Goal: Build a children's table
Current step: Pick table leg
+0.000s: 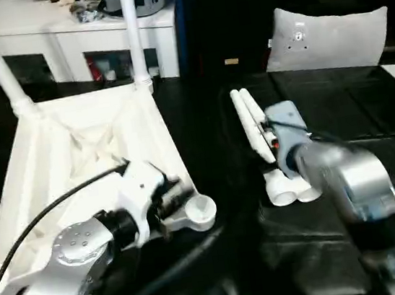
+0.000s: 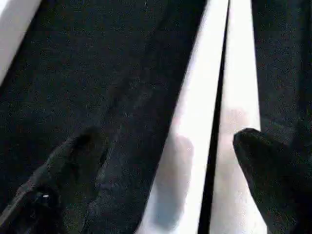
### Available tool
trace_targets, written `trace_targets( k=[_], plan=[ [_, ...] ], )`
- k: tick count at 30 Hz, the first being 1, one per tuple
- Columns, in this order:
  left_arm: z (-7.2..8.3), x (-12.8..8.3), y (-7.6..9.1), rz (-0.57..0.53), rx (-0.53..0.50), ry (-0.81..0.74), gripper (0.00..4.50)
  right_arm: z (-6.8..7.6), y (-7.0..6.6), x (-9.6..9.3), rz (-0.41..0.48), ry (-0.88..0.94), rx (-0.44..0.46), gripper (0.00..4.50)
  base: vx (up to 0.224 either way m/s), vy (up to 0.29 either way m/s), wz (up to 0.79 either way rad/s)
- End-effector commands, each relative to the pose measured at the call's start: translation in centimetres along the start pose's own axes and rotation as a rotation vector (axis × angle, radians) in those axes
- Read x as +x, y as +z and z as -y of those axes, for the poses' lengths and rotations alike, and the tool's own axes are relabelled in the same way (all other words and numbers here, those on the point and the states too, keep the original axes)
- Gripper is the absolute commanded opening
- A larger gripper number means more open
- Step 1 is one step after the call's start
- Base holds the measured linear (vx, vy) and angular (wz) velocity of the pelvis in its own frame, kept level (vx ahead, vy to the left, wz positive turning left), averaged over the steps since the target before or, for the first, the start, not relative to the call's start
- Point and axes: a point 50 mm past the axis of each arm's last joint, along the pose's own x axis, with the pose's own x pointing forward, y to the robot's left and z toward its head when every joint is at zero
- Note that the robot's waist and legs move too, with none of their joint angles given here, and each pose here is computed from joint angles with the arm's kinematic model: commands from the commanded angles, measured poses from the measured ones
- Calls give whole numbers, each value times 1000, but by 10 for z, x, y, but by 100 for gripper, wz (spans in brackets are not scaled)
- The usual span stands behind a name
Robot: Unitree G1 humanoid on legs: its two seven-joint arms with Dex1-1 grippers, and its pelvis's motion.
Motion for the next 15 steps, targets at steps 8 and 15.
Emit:
trace_targets(
  k=[8, 15],
  plan=[
    [10, -1, 6, -27, 21, -101, 164, 7, -9, 14, -151, 21, 26, 450, 0, 0, 0],
    [12, -3, 6, -47, 30, -122, 164, 7, -19, 22, -213, 40, 80, 450, 0, 0, 0]
  ],
)
